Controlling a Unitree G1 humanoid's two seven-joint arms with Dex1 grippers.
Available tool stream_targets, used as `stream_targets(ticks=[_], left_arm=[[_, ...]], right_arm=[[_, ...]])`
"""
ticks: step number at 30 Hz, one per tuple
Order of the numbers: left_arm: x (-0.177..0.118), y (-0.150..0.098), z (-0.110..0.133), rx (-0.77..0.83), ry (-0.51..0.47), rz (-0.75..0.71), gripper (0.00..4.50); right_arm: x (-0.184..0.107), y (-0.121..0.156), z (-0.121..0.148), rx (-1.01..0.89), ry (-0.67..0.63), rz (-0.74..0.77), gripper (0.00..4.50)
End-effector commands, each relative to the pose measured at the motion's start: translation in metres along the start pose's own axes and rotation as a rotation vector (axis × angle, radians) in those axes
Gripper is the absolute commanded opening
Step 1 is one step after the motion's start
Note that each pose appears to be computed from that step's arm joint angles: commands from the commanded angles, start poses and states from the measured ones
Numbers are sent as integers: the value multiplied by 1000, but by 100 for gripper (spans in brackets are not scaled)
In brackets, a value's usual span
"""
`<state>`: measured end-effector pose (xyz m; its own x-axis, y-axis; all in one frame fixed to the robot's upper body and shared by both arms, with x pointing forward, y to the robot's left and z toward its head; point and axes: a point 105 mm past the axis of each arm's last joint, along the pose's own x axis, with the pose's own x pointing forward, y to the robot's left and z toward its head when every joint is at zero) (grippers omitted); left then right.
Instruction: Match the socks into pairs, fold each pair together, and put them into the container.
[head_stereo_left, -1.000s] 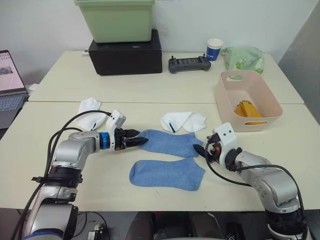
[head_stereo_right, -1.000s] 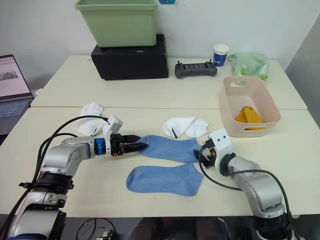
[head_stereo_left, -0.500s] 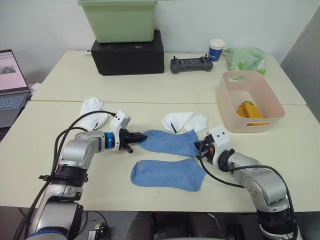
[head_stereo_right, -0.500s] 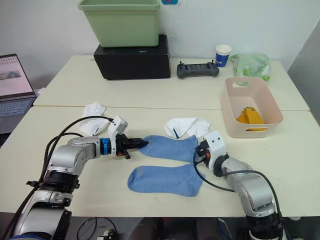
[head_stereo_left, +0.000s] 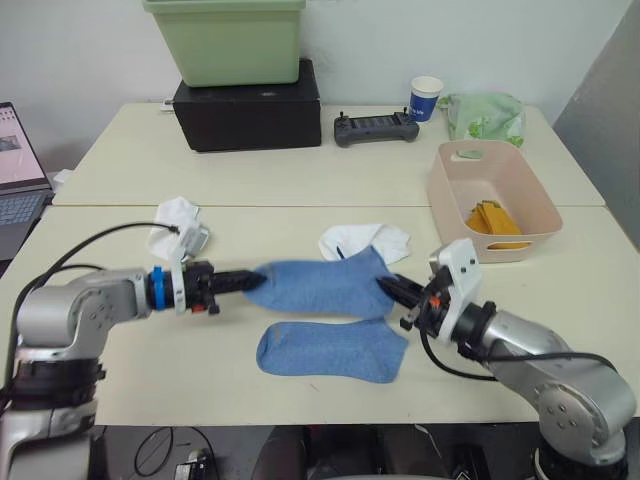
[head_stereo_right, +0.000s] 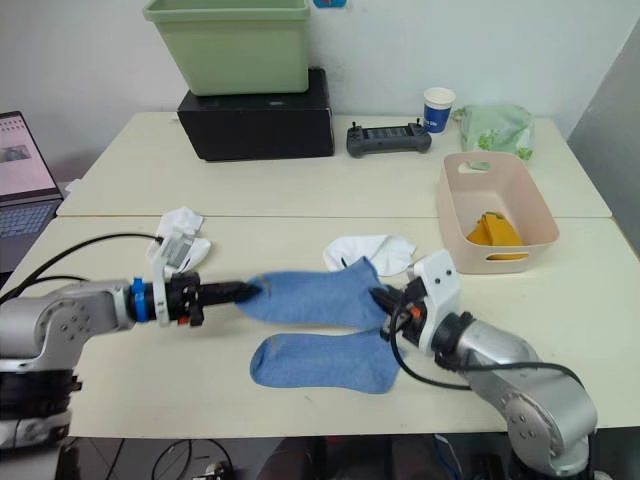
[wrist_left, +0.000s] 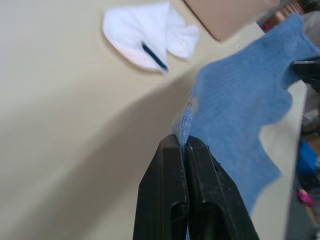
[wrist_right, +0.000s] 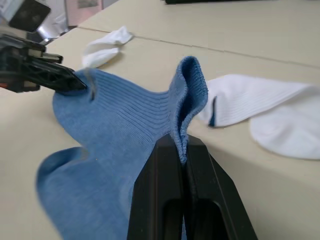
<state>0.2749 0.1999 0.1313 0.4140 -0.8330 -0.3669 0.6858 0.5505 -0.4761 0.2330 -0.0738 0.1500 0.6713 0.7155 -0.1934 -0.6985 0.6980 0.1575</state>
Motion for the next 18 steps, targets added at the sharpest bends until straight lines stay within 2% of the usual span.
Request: stream_targets(ticks=[1,6,10,18], left_arm=[[-5,-17,-18,-16,21,-36,3],[2,-20,-43,-41,54,-12,3],[9,-14,-61,-23,88,35,3],[22,-10,-73,11,108,63,3]], right_arm=[[-13,22,-12,6,37,43,0],[-17,20,-32,11,111,5,0],[-18,12,-47,28,158,-41,0],[-17,-2,-59,13,201,-97,0]])
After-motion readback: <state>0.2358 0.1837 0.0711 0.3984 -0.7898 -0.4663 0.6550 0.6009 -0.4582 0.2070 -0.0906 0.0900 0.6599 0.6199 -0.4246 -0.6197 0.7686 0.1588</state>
